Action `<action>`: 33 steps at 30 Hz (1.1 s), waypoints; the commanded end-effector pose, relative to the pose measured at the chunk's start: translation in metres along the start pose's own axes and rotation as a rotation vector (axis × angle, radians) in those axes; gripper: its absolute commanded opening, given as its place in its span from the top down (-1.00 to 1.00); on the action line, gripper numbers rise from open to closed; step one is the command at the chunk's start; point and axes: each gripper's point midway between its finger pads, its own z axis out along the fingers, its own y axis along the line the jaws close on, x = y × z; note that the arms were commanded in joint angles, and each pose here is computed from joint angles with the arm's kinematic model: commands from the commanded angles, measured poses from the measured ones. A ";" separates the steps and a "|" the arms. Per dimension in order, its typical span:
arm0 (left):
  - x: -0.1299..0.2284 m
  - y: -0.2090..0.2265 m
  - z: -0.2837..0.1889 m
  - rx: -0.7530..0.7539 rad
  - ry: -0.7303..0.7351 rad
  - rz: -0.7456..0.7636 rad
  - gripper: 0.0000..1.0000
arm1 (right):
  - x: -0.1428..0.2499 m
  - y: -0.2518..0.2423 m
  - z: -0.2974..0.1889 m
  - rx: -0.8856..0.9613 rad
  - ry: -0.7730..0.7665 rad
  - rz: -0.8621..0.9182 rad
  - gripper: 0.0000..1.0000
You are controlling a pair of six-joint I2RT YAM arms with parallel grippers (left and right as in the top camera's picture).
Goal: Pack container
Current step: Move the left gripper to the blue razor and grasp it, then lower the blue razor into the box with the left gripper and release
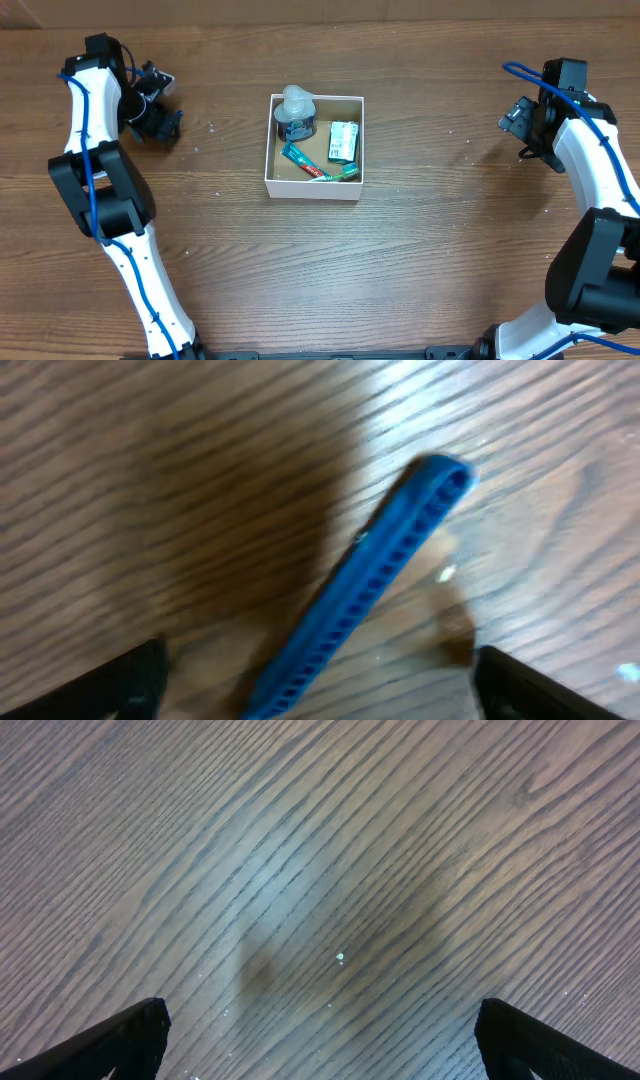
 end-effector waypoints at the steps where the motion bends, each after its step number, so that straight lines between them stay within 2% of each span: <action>1: 0.020 -0.015 0.031 0.081 0.063 -0.108 -0.45 | -0.006 0.001 -0.002 -0.004 -0.015 0.003 -1.00; 2: 0.017 -0.019 0.031 0.108 0.043 -0.141 -0.16 | -0.006 0.001 -0.002 -0.004 -0.015 0.003 -1.00; 4: 0.008 -0.030 0.030 0.170 0.007 -0.256 0.20 | -0.006 0.001 -0.002 -0.004 -0.016 0.003 -1.00; 8: 0.003 -0.038 0.028 0.220 0.013 -0.535 0.67 | -0.006 0.001 -0.002 -0.004 -0.016 0.003 -1.00; 11: 0.007 -0.041 0.027 0.230 0.044 -0.606 0.92 | -0.006 0.001 -0.002 -0.004 -0.016 0.003 -1.00; 15: 0.007 -0.042 0.027 0.231 0.044 -0.607 0.92 | -0.006 0.001 -0.002 -0.004 -0.015 0.003 -1.00; 18: -0.014 -0.048 0.004 0.310 -0.024 -0.614 0.92 | -0.006 0.001 -0.002 -0.004 -0.016 0.003 -1.00; 22: -0.059 -0.056 -0.075 0.436 -0.196 -0.591 0.92 | -0.006 0.001 -0.002 -0.004 -0.015 0.003 -1.00; 24: -0.084 -0.070 -0.132 0.545 -0.334 -0.545 0.92 | -0.006 0.001 -0.002 -0.004 -0.015 0.003 -1.00; 26: -0.098 -0.090 -0.181 0.643 -0.438 -0.487 0.92 | -0.006 0.001 -0.002 -0.004 -0.016 0.003 -1.00; 28: -0.105 -0.122 -0.229 0.684 -0.518 -0.361 0.92 | -0.006 0.001 -0.002 -0.004 -0.016 0.003 -1.00; 33: -0.129 -0.224 -0.295 0.618 -0.637 -0.008 0.92 | -0.006 0.001 -0.002 -0.004 -0.015 0.003 -1.00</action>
